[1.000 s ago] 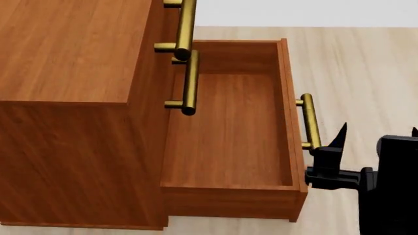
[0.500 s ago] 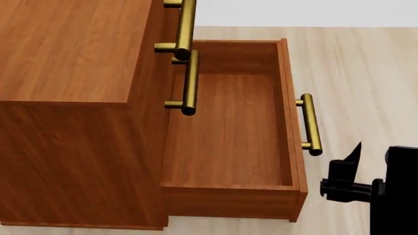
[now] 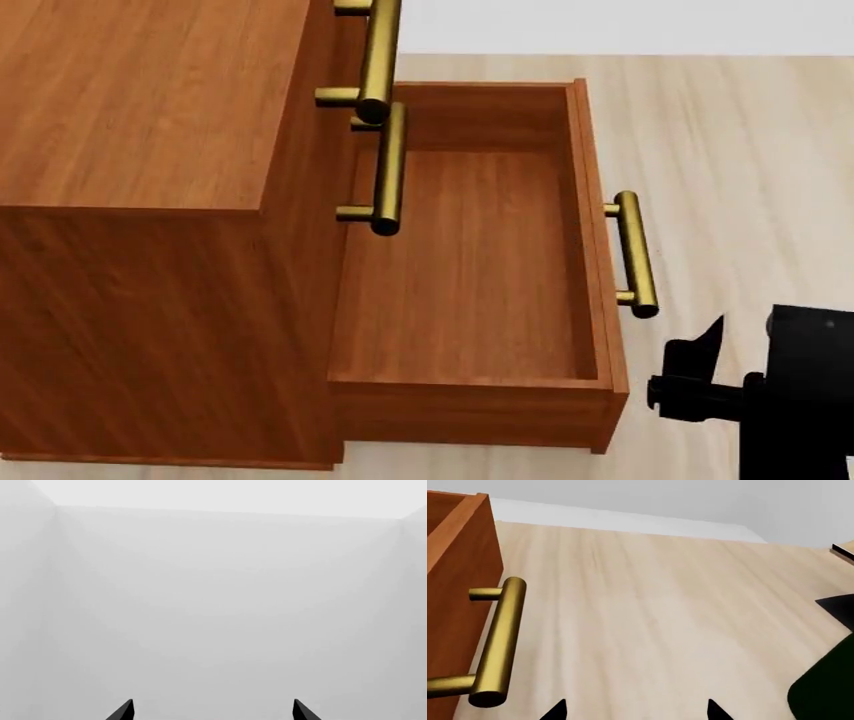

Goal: Close the bottom drawer of the cabinet and open the top drawer.

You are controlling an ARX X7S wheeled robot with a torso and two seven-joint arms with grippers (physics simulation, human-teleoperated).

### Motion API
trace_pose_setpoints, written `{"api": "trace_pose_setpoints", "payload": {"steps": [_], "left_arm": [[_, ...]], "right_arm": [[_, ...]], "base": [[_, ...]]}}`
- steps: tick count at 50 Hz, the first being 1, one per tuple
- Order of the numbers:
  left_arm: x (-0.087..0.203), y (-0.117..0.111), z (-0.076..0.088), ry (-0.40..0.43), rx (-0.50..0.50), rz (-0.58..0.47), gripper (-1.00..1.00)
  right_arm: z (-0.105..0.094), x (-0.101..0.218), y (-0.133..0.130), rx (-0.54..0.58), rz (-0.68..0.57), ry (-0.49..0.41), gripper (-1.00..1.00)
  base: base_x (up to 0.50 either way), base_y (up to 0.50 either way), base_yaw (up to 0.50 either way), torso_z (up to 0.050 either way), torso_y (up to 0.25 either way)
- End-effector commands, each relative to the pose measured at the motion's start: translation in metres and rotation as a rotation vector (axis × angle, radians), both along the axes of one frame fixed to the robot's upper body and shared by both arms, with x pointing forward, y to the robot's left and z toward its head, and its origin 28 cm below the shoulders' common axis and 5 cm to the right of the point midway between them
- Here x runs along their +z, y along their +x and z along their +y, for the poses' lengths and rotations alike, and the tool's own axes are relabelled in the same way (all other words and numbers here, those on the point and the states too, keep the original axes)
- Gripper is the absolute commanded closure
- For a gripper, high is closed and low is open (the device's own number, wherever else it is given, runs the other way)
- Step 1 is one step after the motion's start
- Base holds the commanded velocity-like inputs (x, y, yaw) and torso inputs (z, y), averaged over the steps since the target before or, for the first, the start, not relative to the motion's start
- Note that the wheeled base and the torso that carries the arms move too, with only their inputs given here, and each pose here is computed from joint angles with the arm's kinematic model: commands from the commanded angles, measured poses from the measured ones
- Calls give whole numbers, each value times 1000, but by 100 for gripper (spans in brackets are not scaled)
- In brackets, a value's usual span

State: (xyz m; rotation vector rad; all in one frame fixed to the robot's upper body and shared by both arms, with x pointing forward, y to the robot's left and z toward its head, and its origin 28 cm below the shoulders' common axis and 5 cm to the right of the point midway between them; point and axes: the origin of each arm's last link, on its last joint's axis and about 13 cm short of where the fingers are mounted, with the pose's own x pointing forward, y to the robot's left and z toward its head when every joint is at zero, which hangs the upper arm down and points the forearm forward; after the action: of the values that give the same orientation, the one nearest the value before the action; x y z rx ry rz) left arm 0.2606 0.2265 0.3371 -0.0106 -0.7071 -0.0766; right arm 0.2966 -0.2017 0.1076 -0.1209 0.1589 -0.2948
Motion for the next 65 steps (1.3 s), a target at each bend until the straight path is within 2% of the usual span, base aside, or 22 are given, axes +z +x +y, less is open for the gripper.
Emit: {"api": "trace_pose_setpoints", "payload": {"steps": [1,21,36,65], "left_arm": [[0,0,0,3,2,0,-100],[3,-3,2,1,8,-6,-100],[4,-5,2,1,5,-7,-100],[8,-8,4,-6,5,-17,-100]], "right_arm": [[1,-14,11,10,41,19,-100],[13,-21,30,86,68,64,-100],[31,-19,37,259,71,103,-100],[90,-14,68,540,88,152,-100]], "base": [[0,0,0,0,0],[0,0,0,0,0],[0,0,0,0,0],[0,0,1,0,0]]}}
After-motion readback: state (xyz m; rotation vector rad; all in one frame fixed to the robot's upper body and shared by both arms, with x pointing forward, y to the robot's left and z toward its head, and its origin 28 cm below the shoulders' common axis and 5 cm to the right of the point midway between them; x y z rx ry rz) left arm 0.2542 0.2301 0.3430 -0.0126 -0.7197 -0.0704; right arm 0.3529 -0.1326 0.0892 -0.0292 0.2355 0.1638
